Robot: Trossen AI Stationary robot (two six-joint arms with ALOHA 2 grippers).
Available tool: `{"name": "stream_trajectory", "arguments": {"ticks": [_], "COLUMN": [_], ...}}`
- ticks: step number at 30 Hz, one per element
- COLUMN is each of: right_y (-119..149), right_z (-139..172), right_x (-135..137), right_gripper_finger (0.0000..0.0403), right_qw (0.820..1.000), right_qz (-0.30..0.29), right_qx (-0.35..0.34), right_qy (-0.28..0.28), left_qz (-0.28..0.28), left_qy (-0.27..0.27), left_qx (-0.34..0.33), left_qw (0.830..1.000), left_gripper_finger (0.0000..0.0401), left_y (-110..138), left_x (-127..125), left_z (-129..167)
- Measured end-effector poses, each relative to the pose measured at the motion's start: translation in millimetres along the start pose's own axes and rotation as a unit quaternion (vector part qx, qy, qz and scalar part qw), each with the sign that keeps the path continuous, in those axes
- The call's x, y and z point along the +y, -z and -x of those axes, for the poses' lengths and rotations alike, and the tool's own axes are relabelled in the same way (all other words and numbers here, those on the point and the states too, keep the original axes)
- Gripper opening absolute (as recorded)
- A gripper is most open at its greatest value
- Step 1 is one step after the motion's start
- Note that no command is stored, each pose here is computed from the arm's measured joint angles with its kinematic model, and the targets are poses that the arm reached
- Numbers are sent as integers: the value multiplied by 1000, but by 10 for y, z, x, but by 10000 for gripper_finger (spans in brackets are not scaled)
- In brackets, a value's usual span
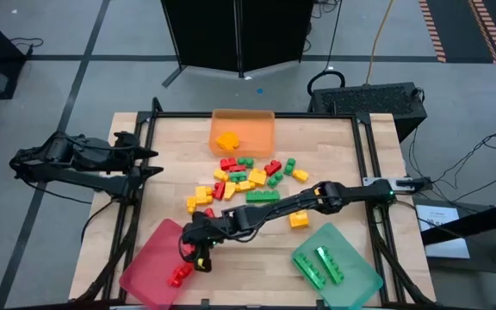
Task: Sort blocks
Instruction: Put the red 2 stud game piece into the pink bin
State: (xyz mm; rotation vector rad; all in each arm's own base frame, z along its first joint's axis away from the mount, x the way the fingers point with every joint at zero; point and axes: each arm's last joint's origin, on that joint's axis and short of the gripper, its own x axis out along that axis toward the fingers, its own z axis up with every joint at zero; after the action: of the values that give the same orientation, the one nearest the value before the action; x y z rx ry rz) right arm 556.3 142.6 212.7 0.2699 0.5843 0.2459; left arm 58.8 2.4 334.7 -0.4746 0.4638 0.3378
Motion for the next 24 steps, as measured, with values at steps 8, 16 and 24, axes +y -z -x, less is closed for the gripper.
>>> {"name": "stream_trajectory", "arguments": {"ticks": [8, 16, 24], "right_y": [-190, 7, 166], "right_z": [508, 341, 153], "right_x": [-231, -467, -613], "right_gripper_finger": [250, 285, 283], "right_qw": [989, 979, 961], "right_qz": [56, -71, -165], "right_qx": [100, 133, 112], "right_qy": [97, 135, 192], "left_qz": [0, -1, -1], "left_qy": [0, -2, -3], "left_qx": [1, 1, 1], "left_qw": [1000, 1000, 1000], "left_gripper_finger": [345, 345, 345], "left_y": [1, 3, 3], "left_x": [0, 2, 3], "left_z": [-1, -1, -1]}}
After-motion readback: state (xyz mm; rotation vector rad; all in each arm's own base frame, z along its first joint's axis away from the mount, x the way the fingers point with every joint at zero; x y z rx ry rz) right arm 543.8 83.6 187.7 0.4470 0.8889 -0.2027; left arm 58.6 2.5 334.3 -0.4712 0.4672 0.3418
